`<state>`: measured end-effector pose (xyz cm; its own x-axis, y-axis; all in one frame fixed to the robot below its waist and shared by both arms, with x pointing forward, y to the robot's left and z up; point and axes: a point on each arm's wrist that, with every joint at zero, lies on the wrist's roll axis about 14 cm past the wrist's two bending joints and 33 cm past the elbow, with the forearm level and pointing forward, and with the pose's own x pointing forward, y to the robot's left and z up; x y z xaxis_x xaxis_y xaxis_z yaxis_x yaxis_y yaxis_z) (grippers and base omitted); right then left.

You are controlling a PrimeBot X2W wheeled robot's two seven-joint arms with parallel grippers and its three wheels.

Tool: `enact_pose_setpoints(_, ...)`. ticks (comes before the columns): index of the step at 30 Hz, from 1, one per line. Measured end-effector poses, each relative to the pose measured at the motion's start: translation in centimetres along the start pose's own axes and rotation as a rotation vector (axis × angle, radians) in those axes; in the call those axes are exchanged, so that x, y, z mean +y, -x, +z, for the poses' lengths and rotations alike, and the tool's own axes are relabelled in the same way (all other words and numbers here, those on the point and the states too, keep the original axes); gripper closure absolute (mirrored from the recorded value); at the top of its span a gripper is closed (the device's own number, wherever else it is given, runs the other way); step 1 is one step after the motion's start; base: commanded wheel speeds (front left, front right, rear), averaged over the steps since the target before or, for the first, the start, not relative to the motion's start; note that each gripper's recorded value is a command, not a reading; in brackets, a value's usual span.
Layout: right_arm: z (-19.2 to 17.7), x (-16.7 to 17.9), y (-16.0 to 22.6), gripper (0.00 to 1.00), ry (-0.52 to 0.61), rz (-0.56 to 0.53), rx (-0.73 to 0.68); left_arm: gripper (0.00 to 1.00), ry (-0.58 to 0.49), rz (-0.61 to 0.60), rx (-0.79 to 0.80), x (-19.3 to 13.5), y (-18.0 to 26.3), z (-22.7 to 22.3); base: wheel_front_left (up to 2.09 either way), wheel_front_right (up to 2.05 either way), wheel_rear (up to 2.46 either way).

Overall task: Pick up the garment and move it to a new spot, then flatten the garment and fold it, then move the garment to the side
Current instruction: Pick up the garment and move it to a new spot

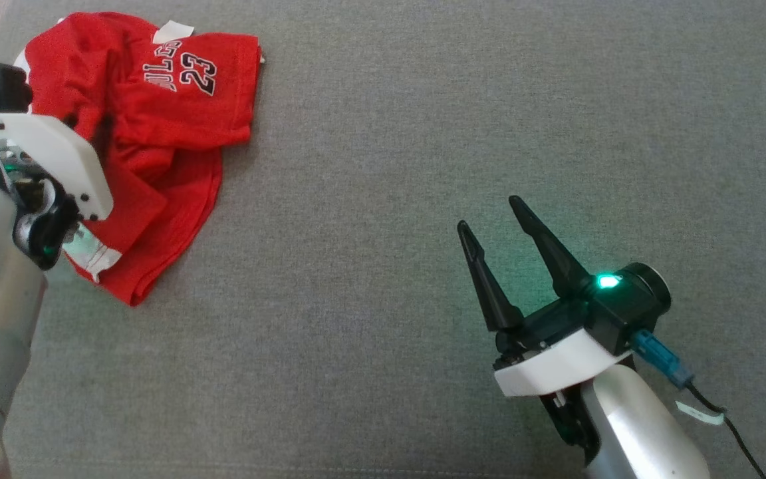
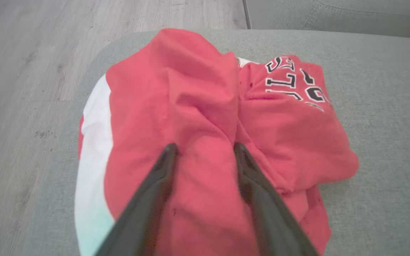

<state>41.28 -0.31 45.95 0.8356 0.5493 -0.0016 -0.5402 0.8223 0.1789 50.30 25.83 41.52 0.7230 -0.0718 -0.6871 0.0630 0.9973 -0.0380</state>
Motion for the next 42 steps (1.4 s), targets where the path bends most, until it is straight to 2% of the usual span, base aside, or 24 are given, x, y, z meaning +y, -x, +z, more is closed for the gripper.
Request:
enact_pose_setpoints(5,0.2,0.0,0.0,0.0,0.004,0.0,-0.004,1.0,-0.022,0.0,-0.126,-0.1,0.4,2.7,0.0,0.0,0.0)
enact_pose_setpoints(10,1.2,0.3,0.3,0.0,0.014,0.001,-0.024,1.0,-0.076,-0.007,-0.428,-0.6,3.3,9.3,0.0,0.0,0.0)
enact_pose_setpoints(17,3.3,1.1,1.1,0.0,0.028,0.006,-0.071,1.0,-0.168,-0.134,-0.814,-5.6,10.0,16.8,0.0,0.0,0.0)
enact_pose_setpoints(23,3.6,1.9,2.8,0.0,0.017,-0.002,-0.076,1.0,-0.255,-0.28,-0.993,-11.2,15.5,19.7,0.0,0.0,0.0)
enact_pose_setpoints(31,4.9,1.0,4.3,0.0,0.021,-0.052,-0.109,1.0,-0.328,-0.538,-0.994,-21.2,17.6,19.4,0.0,0.0,0.0)
enact_pose_setpoints(37,5.3,-1.0,5.9,0.0,0.014,-0.13,-0.121,1.0,-0.364,-0.703,-0.929,-28.2,16.4,17.4,0.0,0.0,0.0)
enact_pose_setpoints(38,5.3,-1.0,5.9,0.0,0.014,-0.13,-0.121,1.0,-0.364,-0.703,-0.929,-28.2,16.4,17.4,0.0,0.0,0.0)
enact_pose_setpoints(42,5.5,-2.6,7.2,0.0,0.019,-0.194,-0.125,1.0,-0.344,-0.823,-0.905,-33.3,16.0,16.4,0.0,0.0,0.0)
